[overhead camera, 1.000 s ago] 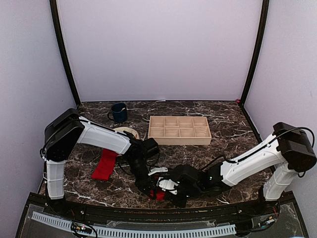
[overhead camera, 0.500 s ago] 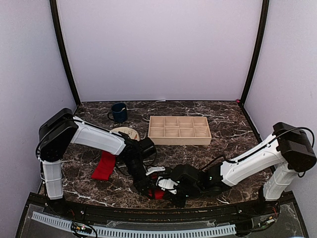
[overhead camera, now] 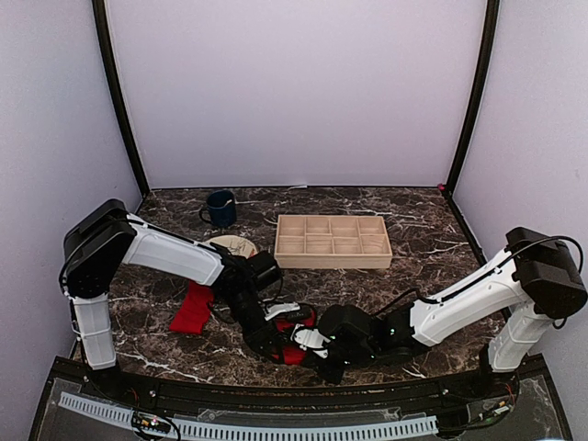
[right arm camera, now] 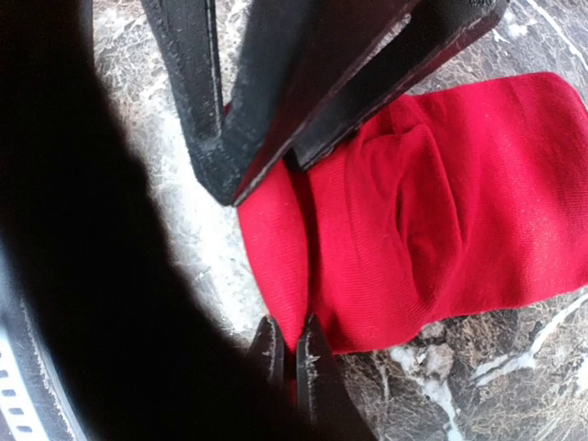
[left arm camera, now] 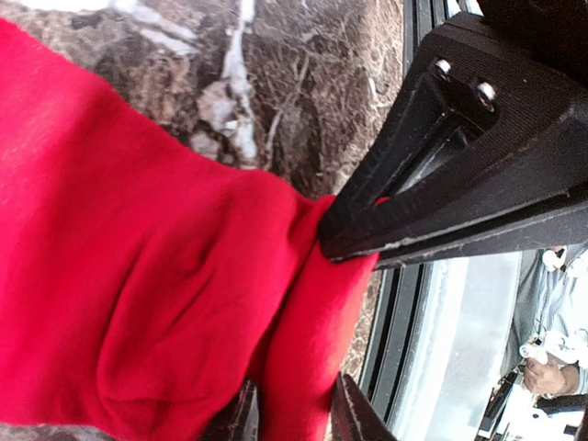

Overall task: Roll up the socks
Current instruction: Roll the sock at the center of the board.

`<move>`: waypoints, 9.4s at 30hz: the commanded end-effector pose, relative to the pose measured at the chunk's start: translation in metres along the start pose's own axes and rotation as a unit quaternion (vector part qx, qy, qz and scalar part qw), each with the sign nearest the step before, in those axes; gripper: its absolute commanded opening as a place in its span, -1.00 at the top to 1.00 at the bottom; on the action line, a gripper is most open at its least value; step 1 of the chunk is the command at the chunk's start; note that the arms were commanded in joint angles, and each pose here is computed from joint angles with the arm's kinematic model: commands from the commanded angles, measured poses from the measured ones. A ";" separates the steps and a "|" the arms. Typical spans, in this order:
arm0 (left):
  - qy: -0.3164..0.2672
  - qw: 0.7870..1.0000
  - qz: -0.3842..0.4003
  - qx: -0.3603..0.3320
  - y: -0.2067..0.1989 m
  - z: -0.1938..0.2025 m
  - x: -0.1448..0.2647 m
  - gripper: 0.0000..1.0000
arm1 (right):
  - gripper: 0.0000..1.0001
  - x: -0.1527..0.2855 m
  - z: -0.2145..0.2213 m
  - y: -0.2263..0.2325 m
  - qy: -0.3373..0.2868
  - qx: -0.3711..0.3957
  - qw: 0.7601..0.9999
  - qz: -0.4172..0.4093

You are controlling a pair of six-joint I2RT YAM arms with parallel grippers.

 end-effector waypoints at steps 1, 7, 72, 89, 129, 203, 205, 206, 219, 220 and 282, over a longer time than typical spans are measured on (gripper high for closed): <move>0.056 0.986 -0.138 0.068 0.059 0.040 -0.005 0.39 | 1.00 0.005 0.001 0.000 -0.006 -0.008 1.000 0.009; 0.044 0.986 -0.141 0.080 0.060 0.042 0.004 0.34 | 1.00 0.005 0.001 -0.001 -0.009 -0.009 1.000 0.009; -0.276 0.905 -0.301 -0.122 -0.016 0.026 0.086 0.24 | 1.00 -0.013 -0.018 -0.032 0.033 -0.225 0.929 -0.293; -0.172 0.886 -0.329 -0.278 -0.038 0.024 0.035 0.22 | 0.96 -0.022 -0.011 -0.040 0.054 -0.294 0.898 -0.324; -0.064 0.857 -0.360 -0.362 -0.026 0.019 -0.006 0.48 | 0.92 -0.024 -0.020 -0.040 0.070 -0.304 0.879 -0.360; 0.019 0.994 0.089 -0.063 -0.019 0.011 0.010 0.76 | 0.14 0.037 -0.019 -0.032 -0.060 -0.005 0.997 0.044; 0.021 0.994 0.092 -0.062 -0.018 0.011 0.009 0.76 | 0.14 0.035 -0.023 -0.024 -0.058 0.014 0.997 0.041; 0.022 0.994 0.092 -0.062 -0.018 0.012 0.008 0.76 | 0.13 0.035 -0.025 -0.021 -0.058 0.023 0.997 0.039; 0.029 0.993 0.098 -0.057 -0.015 0.016 0.005 0.74 | 0.06 0.008 -0.031 0.011 -0.021 0.117 0.993 0.009; 0.030 0.993 0.099 -0.055 -0.015 0.017 0.004 0.74 | 0.06 0.007 -0.031 0.011 -0.021 0.119 0.993 0.009; -0.009 0.997 -0.073 0.019 0.022 0.026 0.028 0.35 | 0.95 -0.029 -0.012 -0.008 0.037 0.073 0.997 -0.017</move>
Point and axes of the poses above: each gripper's point midway between its finger pads, its own x axis back along the fingers, its own y axis along the line the jaws close on, z = x × y, the point moved 4 cm from there along x, back along the fingers, and after that the axes turned 10 degrees about x, right-handed, at the moved point
